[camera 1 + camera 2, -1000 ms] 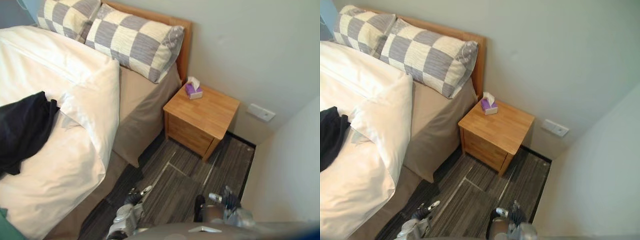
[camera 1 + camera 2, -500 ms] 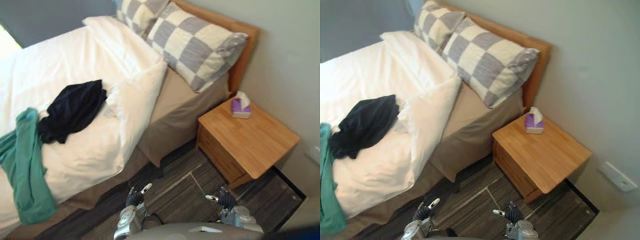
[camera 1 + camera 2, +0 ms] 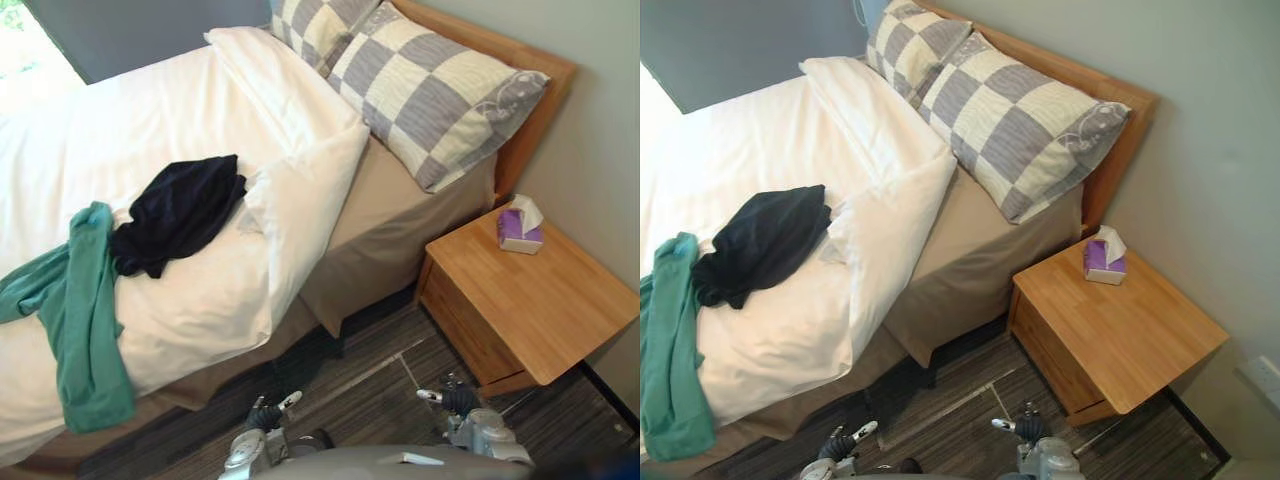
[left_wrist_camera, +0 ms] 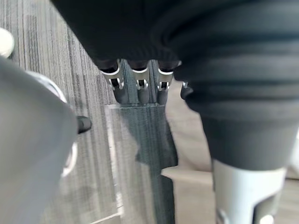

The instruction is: Tidy the bed and pick cloth on bed and put in laundry

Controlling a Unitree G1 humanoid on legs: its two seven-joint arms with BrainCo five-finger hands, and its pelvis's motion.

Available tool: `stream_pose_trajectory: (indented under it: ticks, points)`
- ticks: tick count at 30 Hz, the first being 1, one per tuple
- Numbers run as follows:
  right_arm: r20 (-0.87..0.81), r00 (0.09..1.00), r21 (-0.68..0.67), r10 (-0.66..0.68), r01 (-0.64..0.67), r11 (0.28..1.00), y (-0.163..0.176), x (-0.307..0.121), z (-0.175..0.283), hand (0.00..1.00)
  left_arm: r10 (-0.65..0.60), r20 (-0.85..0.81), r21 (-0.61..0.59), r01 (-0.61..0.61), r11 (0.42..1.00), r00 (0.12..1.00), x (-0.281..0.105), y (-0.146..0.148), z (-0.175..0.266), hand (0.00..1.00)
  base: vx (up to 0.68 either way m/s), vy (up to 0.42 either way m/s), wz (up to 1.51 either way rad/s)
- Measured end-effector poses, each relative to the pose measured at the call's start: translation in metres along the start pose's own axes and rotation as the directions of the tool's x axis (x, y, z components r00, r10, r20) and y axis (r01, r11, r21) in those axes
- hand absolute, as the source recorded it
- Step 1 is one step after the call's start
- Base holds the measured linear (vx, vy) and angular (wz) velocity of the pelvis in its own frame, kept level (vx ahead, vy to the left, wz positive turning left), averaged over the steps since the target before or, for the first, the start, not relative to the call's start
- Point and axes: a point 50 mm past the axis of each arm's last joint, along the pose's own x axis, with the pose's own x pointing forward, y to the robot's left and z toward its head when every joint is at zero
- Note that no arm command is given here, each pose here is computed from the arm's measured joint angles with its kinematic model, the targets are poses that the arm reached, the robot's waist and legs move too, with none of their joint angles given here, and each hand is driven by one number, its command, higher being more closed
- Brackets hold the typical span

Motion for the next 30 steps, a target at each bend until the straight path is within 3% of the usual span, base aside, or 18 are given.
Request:
stream_pose_trajectory:
  ticks: [2,10,13,14,21,26,30]
  points:
    - [-0.007,1.000,0.052,0.015,-0.015,0.999,0.013,0.000,-0.005,0.00,0.006,0.000,0.024,-0.006,1.000,1.000,0.005,0.003,0.012,0.00,-0.04,-0.064,1.24]
    - [0.010,1.000,0.116,-0.029,0.027,0.993,0.010,-0.002,-0.006,0.00,-0.044,0.010,0.033,0.044,0.998,0.999,0.002,-0.022,0.004,0.00,0.15,-0.041,0.58]
    - [0.008,1.000,0.147,0.008,-0.009,0.989,0.029,-0.001,-0.007,0.00,-0.050,0.056,0.037,0.048,0.998,0.997,0.002,-0.020,0.010,0.00,0.12,-0.031,0.19]
    - [-0.012,0.999,0.141,0.040,-0.038,0.989,0.045,-0.003,-0.013,0.00,-0.110,0.043,0.072,0.107,0.992,0.993,-0.002,-0.030,-0.001,0.00,0.00,0.000,0.00]
    - [-0.019,0.999,0.150,0.043,-0.040,0.988,0.045,-0.005,-0.017,0.00,-0.109,0.046,0.064,0.106,0.992,0.993,-0.002,-0.030,-0.001,0.00,-0.01,0.007,-0.03]
    - [-0.017,1.000,0.290,0.020,-0.014,0.957,0.037,-0.007,-0.021,0.00,-0.097,0.053,-0.051,0.099,0.994,0.994,-0.002,-0.026,0.000,0.00,0.05,-0.005,-0.13]
    - [-0.067,0.986,0.438,-0.151,0.165,0.884,0.014,-0.010,-0.027,0.00,-0.085,0.056,-0.196,0.095,0.976,0.995,-0.002,-0.020,-0.002,0.00,0.08,-0.018,-0.01]
